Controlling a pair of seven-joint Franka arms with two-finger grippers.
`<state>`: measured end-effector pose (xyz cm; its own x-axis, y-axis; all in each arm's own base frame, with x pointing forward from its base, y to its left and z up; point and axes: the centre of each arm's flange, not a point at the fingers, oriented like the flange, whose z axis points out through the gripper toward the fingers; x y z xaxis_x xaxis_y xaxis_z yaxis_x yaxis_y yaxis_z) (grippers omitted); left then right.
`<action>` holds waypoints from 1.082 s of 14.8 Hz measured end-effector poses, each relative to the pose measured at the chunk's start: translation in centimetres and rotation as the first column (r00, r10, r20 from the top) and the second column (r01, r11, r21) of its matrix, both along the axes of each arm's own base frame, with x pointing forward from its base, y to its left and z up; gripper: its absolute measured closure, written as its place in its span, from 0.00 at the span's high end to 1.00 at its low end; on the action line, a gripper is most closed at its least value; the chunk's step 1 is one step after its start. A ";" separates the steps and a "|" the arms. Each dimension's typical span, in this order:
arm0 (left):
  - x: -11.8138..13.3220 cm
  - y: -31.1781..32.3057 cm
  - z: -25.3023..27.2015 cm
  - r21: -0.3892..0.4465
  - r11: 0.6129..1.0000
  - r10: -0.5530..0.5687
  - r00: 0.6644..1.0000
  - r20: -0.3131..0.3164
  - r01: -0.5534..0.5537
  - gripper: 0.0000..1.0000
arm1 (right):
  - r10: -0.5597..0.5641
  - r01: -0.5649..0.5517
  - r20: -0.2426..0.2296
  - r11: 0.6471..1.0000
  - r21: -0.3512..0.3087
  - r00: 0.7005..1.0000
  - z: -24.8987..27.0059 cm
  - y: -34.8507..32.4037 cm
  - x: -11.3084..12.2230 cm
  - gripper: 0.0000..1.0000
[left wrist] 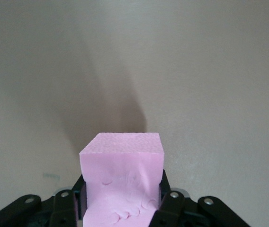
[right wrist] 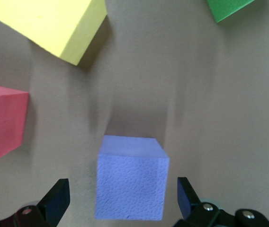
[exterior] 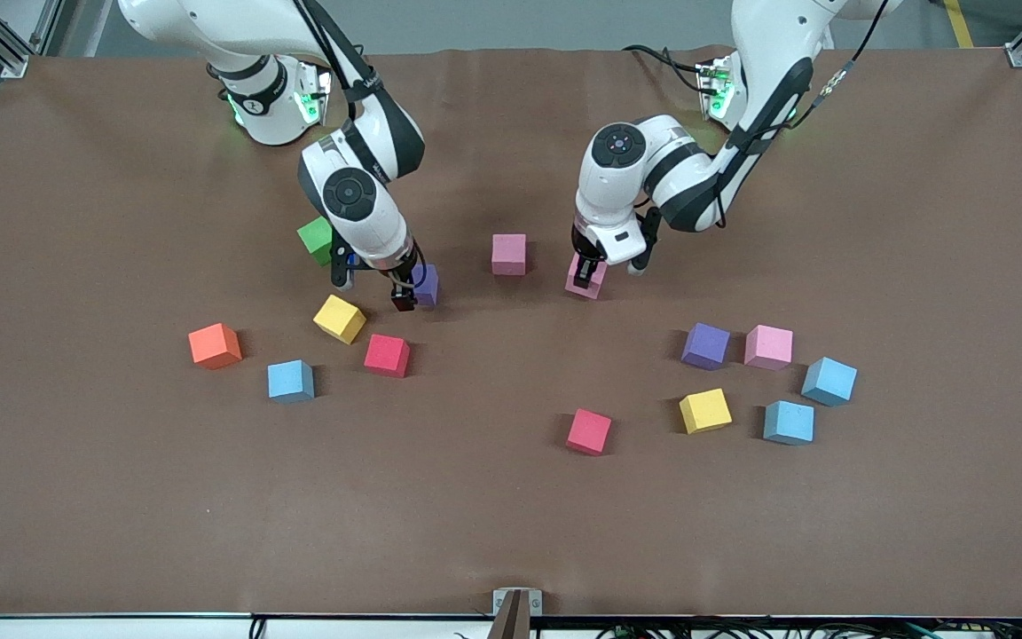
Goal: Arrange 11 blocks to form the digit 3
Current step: 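Set the pink block beside the first pink block with the left gripper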
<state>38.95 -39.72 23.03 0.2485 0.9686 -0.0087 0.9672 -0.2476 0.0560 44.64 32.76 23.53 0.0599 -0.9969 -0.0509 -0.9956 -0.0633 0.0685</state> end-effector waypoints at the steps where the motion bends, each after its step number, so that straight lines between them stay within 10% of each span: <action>1: -0.3 -0.6 0.1 0.013 0.999 0.046 0.999 -0.008 -0.045 0.57 | -0.003 0.003 0.004 1.000 0.002 1.000 0.0 0.0 0.1 1.00; 16: -3.6 -7.5 -2.3 0.035 0.980 0.198 0.978 -0.071 -0.196 0.56 | -0.091 0.090 -0.012 0.996 -0.020 0.996 -2.3 -0.2 -0.6 0.95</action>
